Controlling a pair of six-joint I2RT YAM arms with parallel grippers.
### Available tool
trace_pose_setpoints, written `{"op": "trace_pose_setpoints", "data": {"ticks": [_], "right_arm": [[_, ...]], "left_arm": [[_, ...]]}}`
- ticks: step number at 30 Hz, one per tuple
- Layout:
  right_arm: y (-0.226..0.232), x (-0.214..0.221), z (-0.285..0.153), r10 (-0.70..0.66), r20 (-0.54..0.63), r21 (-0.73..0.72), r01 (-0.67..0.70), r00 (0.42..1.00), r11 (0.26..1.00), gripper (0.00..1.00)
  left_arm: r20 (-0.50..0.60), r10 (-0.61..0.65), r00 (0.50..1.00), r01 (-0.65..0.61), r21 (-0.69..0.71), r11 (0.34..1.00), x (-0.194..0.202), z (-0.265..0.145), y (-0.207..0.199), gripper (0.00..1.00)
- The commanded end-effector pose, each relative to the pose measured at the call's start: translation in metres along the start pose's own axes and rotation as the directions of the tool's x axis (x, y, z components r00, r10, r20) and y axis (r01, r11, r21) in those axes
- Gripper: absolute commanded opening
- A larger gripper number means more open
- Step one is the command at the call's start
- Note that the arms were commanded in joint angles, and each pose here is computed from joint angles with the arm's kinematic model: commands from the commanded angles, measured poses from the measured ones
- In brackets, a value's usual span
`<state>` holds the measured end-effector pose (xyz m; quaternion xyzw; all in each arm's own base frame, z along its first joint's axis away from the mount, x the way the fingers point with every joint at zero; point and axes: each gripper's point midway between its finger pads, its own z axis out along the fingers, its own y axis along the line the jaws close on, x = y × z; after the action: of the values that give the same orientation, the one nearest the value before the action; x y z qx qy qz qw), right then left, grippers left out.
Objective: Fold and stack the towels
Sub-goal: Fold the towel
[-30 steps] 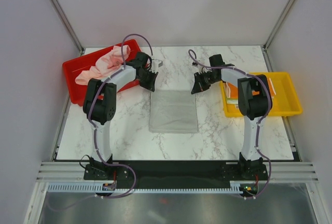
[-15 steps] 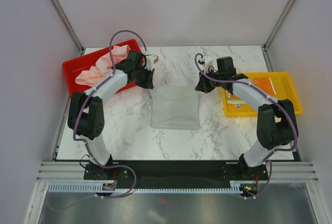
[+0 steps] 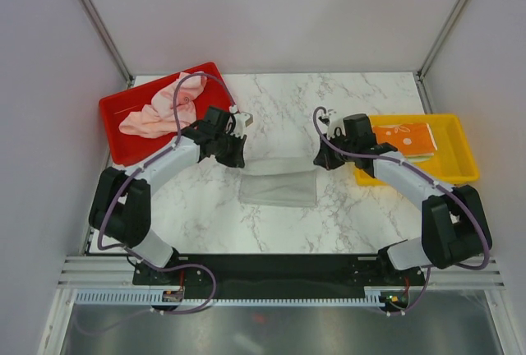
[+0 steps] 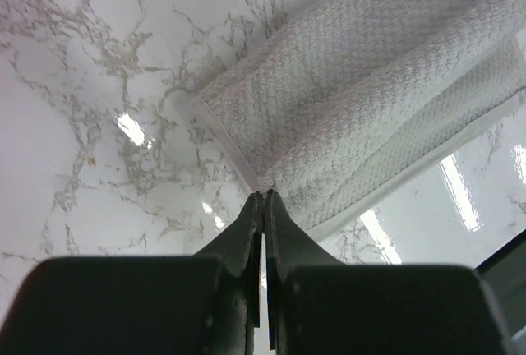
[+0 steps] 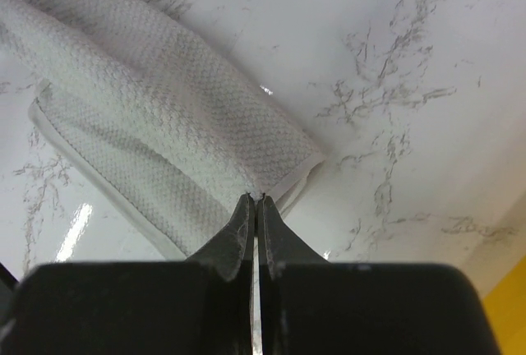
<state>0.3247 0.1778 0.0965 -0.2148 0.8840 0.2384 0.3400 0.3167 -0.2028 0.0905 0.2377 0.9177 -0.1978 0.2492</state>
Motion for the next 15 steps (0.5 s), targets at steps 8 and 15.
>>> {"op": "trace_pose_setpoints", "data": {"ticks": [8,15], "right_arm": [[0.019,0.029,-0.015,0.169,-0.021,0.017,-0.168,0.985,0.986,0.0],[0.029,0.038,-0.028,0.216,0.004,0.009,-0.216,0.976,0.976,0.0]], "left_arm": [[0.029,-0.064,0.998,0.064,-0.027,0.998,0.021,-0.018,-0.015,0.02],[-0.023,-0.064,0.998,0.063,-0.044,0.997,0.04,-0.02,-0.02,0.02]]}}
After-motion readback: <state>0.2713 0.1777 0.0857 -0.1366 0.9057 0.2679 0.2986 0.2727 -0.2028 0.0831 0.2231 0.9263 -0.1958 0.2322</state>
